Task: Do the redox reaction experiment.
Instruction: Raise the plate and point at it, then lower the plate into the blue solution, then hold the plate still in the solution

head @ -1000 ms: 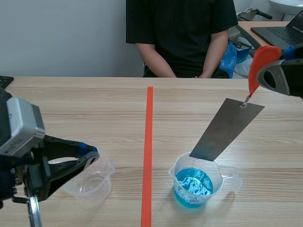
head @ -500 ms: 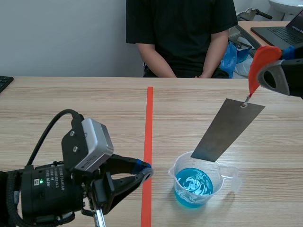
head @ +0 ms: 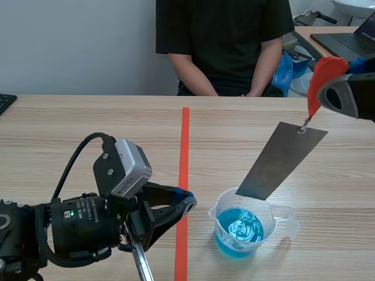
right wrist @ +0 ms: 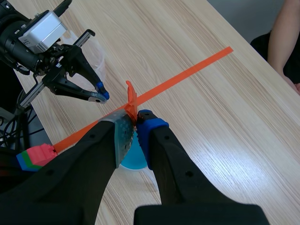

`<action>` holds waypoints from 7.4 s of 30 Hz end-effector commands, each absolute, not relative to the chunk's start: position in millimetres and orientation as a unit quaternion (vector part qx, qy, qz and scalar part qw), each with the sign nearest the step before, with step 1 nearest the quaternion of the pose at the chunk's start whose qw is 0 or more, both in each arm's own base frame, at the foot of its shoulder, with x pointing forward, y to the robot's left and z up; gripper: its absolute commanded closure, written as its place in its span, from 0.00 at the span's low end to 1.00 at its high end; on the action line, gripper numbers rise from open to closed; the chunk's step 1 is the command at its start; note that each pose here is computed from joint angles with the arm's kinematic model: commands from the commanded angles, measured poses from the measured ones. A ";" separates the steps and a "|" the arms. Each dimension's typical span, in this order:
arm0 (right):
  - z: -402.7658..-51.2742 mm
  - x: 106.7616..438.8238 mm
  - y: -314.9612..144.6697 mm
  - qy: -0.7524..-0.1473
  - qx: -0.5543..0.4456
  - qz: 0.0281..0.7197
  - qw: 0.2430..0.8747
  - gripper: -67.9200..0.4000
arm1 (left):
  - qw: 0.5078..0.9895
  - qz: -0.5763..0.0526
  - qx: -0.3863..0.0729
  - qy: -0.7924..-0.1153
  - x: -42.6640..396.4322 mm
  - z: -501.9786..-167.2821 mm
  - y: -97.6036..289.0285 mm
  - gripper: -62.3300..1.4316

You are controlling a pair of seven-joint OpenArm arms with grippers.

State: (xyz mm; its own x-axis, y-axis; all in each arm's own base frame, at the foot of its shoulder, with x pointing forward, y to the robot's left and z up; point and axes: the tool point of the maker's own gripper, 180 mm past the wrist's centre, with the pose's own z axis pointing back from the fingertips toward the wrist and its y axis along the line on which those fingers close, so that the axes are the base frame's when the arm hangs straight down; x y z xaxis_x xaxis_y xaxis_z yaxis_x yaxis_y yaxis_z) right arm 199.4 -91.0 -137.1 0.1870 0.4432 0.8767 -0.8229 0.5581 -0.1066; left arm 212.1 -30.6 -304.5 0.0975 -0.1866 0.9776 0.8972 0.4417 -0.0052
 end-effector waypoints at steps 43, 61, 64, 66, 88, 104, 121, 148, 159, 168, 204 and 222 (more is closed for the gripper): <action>-132.2 199.9 -89.9 -0.484 0.197 0.432 0.735 0.97 | 0.645 -0.391 -0.322 -0.573 224.4 -278.0 -11.5 0.90; -132.2 199.9 -89.9 -0.484 0.197 0.432 0.735 0.97 | 0.674 -0.366 -0.205 -0.609 212.0 -232.8 81.2 0.90; -132.2 199.9 -89.9 -0.484 0.197 0.432 0.735 0.97 | 0.678 -0.351 -0.190 -0.617 207.9 -220.3 96.3 0.90; -132.2 199.9 -89.9 -0.484 0.197 0.432 0.735 0.97 | 0.682 -0.346 -0.176 -0.620 204.2 -213.3 106.2 0.90; -132.8 199.8 -90.1 -0.483 0.196 0.432 0.736 0.97 | 0.759 -0.195 -0.043 -0.620 170.8 -175.8 225.7 0.90; -133.3 199.7 -90.3 -0.481 0.196 0.433 0.737 0.97 | 0.755 -0.190 -0.040 -0.627 175.9 -171.9 228.0 0.90; -137.5 196.7 -78.7 -0.475 0.224 0.438 0.730 0.97 | 0.754 -0.188 -0.041 -0.628 176.4 -171.5 228.1 0.90; -157.6 204.3 -90.5 -0.455 0.191 0.426 0.758 0.97 | 0.757 -0.188 -0.041 -0.625 176.2 -172.8 228.4 0.90; -165.0 214.8 -101.0 -0.460 0.200 0.395 0.770 0.97 | 0.757 -0.188 -0.041 -0.625 176.2 -172.9 228.4 0.90; -182.9 219.9 -95.5 -0.449 0.214 0.387 0.776 0.97 | 0.757 -0.188 -0.040 -0.624 176.2 -172.9 228.4 0.90; -246.4 225.7 -88.7 -0.400 0.233 0.359 0.811 0.97 | 0.759 -0.188 -0.040 -0.622 176.0 -174.1 228.7 0.90; -246.4 225.7 -88.7 -0.400 0.233 0.359 0.811 0.97 | 0.760 -0.188 -0.040 -0.621 175.9 -174.7 228.9 0.90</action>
